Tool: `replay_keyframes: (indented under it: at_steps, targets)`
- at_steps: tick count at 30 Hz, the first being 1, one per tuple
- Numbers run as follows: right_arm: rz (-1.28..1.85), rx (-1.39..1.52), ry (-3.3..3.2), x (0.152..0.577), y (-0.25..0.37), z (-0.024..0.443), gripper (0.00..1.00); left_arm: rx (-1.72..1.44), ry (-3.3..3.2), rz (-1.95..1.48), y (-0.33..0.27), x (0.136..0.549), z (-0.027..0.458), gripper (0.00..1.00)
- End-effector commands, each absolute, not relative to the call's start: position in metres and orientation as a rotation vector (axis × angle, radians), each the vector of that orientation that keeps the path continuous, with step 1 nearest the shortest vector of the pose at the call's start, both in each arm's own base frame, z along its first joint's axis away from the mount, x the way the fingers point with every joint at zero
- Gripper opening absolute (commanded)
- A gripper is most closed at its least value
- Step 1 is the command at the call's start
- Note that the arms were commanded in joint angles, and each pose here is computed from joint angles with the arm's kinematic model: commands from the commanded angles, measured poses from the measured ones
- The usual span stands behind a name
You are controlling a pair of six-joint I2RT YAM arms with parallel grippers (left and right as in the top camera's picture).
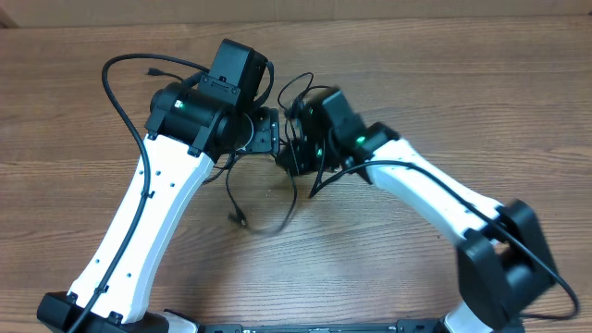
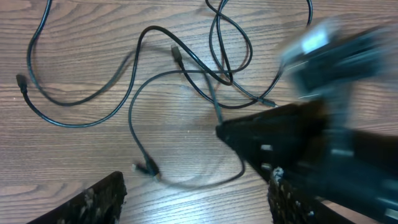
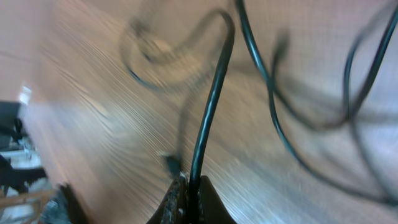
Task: Untangle cables
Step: 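Pull the held cable with the right gripper out to the right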
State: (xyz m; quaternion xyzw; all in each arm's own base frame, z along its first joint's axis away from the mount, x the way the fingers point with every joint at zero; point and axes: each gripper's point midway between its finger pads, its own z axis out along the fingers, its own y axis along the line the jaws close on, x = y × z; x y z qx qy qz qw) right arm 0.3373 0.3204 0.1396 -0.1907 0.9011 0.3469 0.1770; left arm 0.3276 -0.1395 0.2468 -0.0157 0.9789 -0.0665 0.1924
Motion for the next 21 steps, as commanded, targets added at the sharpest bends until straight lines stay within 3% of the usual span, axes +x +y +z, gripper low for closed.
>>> replay_keyframes:
  at_steps: [1, 8, 13, 21]
  targets:
    - [1.029, -0.554, 2.301, 0.356, 0.317, 0.235, 0.04, -0.050, 2.740, -0.175, -0.136, 0.328, 0.248, 0.75]
    - [0.982, -0.457, 1.980, 0.383, 0.267, 0.369, 0.04, -0.062, 2.738, -0.179, -0.136, 0.329, 0.248, 0.76]
    - [0.848, -0.312, 1.789, 0.398, 0.191, 0.453, 0.04, -0.059, 2.745, -0.203, -0.139, 0.327, 0.248, 0.77]
    - [0.372, 0.169, 1.660, 0.405, -0.003, 0.504, 0.04, -0.057, 2.748, -0.211, -0.140, 0.327, 0.248, 0.77]
